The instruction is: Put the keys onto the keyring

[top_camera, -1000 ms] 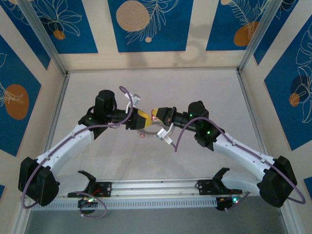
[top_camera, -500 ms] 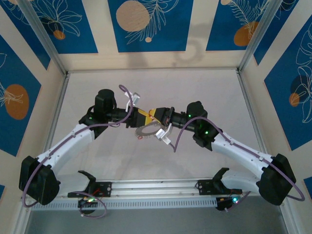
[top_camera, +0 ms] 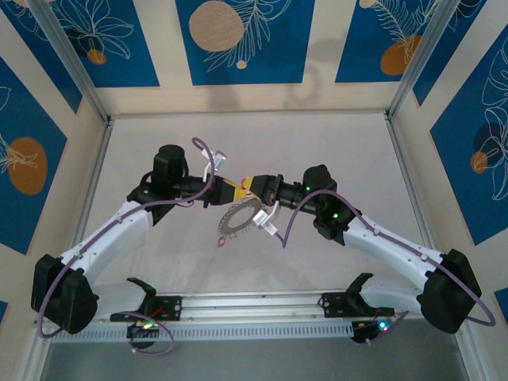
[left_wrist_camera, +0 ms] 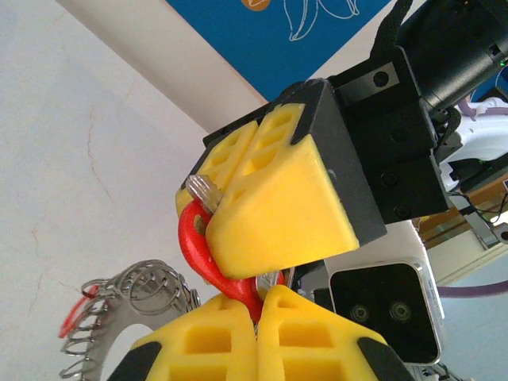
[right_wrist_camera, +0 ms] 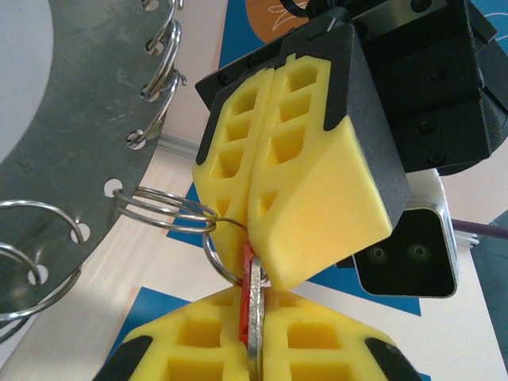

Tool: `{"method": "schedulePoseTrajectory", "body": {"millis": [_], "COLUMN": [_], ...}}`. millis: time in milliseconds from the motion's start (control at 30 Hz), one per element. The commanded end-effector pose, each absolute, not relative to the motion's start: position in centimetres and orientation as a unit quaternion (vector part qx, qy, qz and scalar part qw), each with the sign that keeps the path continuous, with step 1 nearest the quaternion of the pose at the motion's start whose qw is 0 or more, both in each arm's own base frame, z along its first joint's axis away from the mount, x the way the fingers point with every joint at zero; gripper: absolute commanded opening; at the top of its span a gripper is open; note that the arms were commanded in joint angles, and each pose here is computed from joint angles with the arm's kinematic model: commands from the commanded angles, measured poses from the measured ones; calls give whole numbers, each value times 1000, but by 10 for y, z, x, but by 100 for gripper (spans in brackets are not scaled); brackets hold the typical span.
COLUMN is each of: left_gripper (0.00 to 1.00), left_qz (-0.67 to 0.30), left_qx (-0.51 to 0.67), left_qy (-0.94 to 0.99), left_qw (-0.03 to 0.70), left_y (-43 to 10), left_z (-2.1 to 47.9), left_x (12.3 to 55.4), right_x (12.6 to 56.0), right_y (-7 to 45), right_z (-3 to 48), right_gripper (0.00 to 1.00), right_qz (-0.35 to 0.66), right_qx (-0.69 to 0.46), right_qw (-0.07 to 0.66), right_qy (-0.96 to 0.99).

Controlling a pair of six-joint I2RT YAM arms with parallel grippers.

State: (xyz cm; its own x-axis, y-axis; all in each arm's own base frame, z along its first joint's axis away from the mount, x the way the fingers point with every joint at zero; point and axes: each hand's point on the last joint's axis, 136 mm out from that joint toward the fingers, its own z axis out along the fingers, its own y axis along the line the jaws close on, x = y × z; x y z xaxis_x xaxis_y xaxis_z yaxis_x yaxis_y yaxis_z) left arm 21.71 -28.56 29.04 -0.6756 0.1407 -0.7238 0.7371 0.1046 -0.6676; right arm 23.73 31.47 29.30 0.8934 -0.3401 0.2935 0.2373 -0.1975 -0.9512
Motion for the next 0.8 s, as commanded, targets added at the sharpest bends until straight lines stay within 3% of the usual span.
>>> {"method": "schedulePoseTrajectory", "body": {"millis": [0,233,467,767], "left_gripper": [0,0,0,0], "left_qz": [-597,-586,-557,-508], "left_qx": [342,333,342,381], "left_qy": [674,686,696,686], "left_qw": [269,275,297,356], "left_y": [-289,-289,-289,-287], "left_z": [308,304,290,285], "left_x": [214,221,231,238], "right_x": [233,239,255,250], "right_y": [317,312,293,269], "right_z": [291,282,280,271], "right_gripper": [16,23,36,41], "right_qz": [-215,-217,-209,-64], "right_qx": [-747,-759,-752,-715], "right_qw": [628,612,616,654], "right_qy": [33,45,107,241]}}
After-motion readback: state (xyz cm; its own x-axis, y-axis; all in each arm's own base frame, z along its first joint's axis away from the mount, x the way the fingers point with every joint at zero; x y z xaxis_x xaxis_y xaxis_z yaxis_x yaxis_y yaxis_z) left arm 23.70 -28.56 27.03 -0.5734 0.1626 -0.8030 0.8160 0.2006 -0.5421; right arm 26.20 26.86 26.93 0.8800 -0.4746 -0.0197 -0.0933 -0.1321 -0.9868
